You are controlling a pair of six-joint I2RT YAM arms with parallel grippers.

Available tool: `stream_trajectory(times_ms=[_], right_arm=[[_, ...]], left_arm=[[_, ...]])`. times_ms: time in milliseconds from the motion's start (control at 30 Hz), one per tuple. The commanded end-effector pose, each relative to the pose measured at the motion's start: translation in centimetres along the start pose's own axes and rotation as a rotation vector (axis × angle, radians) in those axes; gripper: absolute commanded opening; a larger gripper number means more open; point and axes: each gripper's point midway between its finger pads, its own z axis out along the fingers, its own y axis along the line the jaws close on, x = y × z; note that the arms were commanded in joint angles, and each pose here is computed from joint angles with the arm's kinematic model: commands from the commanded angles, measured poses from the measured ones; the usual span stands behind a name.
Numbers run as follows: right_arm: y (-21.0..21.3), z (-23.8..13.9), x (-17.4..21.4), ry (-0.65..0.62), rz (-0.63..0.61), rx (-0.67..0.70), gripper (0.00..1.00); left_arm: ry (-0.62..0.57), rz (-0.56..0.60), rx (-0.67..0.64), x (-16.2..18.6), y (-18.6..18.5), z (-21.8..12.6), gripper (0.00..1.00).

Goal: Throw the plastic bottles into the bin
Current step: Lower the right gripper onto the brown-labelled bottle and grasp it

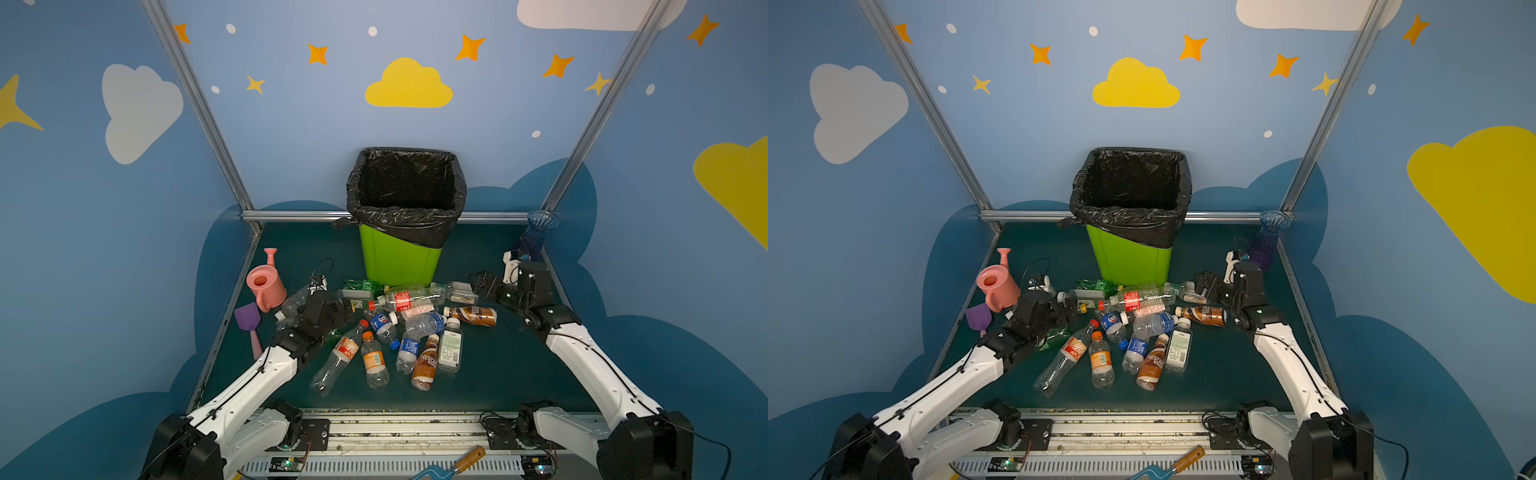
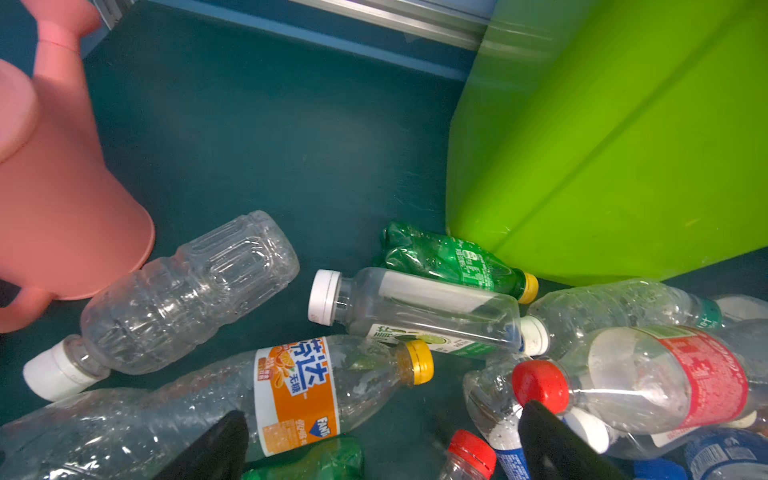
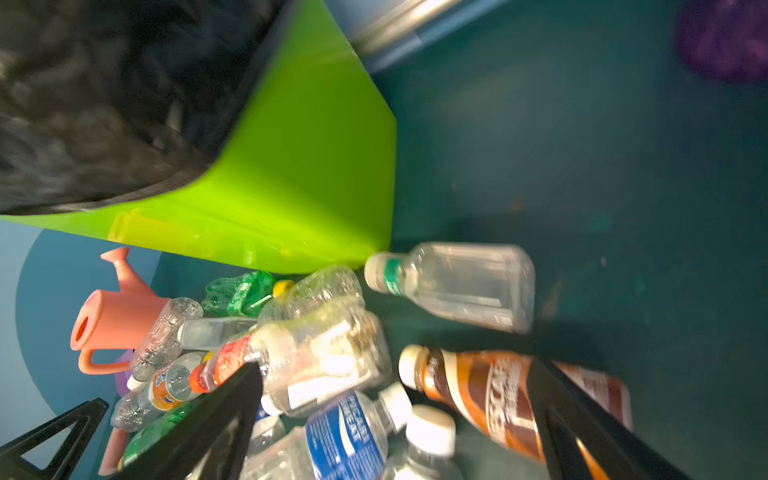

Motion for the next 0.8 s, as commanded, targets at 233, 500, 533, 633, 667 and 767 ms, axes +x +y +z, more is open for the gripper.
stream_trajectory(times_ms=[233, 500, 533, 633, 667, 767], right_arm=[[-5.3, 0.6, 7.1, 0.123, 0.302, 0.128, 0.98], [-6.1, 2.5, 8.9, 0.147, 0.451, 0.111, 0.98], [-6.4, 2.7, 8.9, 0.144, 0.460, 0.117, 0.98], [-7.0, 3.5, 8.8, 0.138, 0.500, 0.134, 0.97], [-7.0, 3.7, 8.7, 0.139, 0.511, 0.129, 0.98], [-7.0, 4.4, 8.6, 0.146, 0.537, 0.125, 0.97]], left_arm=[[-0.013, 0.020, 0.025, -0.8, -1.4, 0.4, 1.00], [-0.011, 0.019, 0.025, -0.6, -1.4, 0.6, 1.00], [-0.009, 0.020, 0.024, -0.5, -1.4, 0.6, 1.00], [-0.006, 0.022, 0.021, -0.4, -1.3, 0.7, 1.00], [-0.004, 0.024, 0.020, -0.4, -1.3, 0.7, 1.00], [-0.003, 0.024, 0.017, -0.3, -1.2, 0.8, 1.00]])
